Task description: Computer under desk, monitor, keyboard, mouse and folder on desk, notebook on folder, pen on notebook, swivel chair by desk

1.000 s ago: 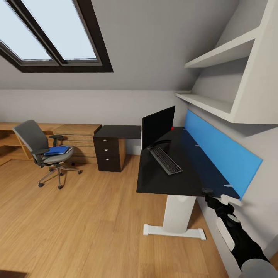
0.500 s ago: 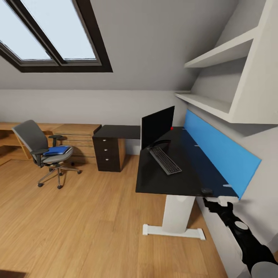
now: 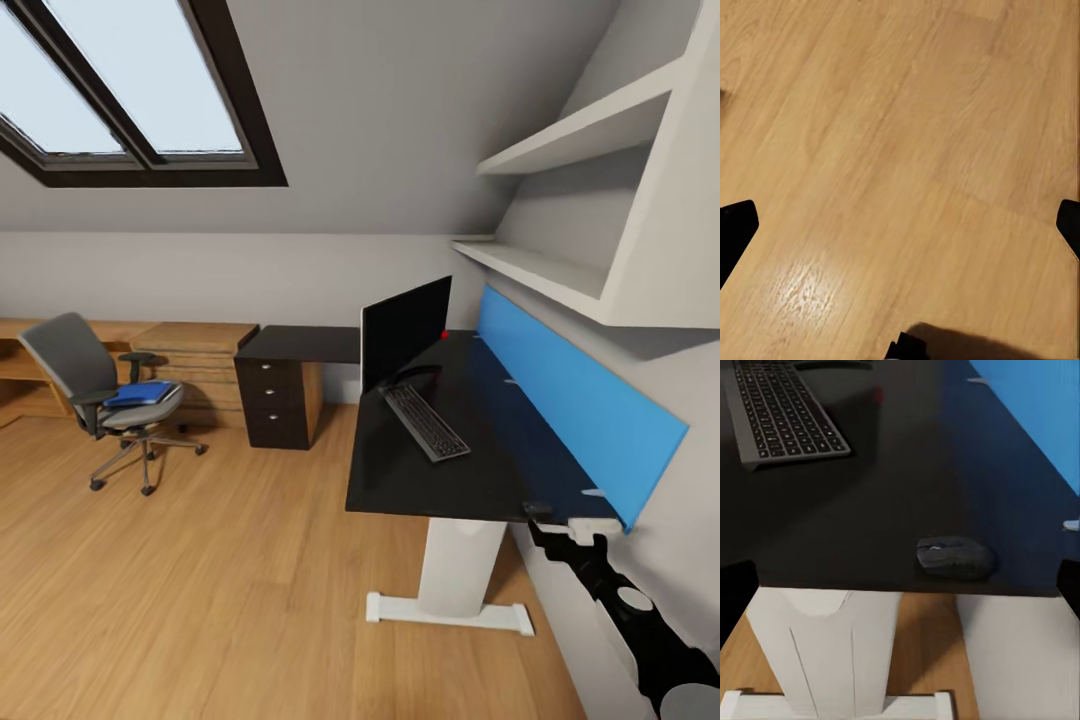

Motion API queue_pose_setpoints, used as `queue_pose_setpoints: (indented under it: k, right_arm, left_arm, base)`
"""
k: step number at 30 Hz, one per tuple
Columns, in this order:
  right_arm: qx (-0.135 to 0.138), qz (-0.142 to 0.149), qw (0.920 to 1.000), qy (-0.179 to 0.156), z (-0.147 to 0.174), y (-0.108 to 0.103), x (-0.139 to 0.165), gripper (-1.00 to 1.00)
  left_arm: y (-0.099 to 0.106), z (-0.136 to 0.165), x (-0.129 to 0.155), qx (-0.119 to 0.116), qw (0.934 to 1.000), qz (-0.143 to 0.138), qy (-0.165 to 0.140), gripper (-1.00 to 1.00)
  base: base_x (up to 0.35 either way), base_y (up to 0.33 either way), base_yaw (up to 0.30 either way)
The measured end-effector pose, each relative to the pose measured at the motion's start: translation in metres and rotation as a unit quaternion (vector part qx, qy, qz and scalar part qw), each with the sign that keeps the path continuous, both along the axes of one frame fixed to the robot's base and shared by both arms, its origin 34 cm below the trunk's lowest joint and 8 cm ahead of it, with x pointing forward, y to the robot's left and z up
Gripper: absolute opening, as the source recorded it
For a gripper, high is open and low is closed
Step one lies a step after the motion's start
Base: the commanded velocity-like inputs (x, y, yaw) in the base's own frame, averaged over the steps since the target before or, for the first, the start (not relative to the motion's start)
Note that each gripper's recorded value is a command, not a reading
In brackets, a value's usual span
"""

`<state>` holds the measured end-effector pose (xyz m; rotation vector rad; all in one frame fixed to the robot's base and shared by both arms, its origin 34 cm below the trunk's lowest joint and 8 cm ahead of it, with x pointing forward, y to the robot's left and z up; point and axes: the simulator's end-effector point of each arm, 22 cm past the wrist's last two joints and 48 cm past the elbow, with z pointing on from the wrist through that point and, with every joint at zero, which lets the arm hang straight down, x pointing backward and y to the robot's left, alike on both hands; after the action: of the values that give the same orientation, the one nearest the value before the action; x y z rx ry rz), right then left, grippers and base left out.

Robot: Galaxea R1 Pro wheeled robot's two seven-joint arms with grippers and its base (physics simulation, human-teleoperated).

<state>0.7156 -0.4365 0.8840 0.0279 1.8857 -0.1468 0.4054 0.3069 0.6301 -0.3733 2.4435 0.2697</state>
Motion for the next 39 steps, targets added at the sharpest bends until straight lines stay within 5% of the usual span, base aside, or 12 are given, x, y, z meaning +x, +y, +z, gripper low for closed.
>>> queue_pose_setpoints:
  k: [25, 31, 39]
  right_arm:
    - [0.005, 0.008, 0.9997, -0.022, 0.006, 0.021, 0.006, 1.0]
    - [0.008, -0.04, 0.9986, 0.035, -0.03, 0.0, -0.009, 1.0]
    - [0.019, -0.074, 0.9916, 0.104, -0.047, -0.011, -0.011, 1.0]
  left_arm:
    - [0.001, -0.001, -0.001, 0.001, 1.0, 0.0, 0.003, 1.0]
    - [-0.011, 0.002, 0.007, 0.014, 0.9991, -0.041, -0.002, 1.0]
    - [-0.009, 0.022, 0.037, 0.018, 0.9981, -0.042, -0.042, 1.0]
  base:
    - [0.199, -0.116, 0.0]
    - [0.034, -0.033, 0.0]
    - [0.002, -0.002, 0.0]
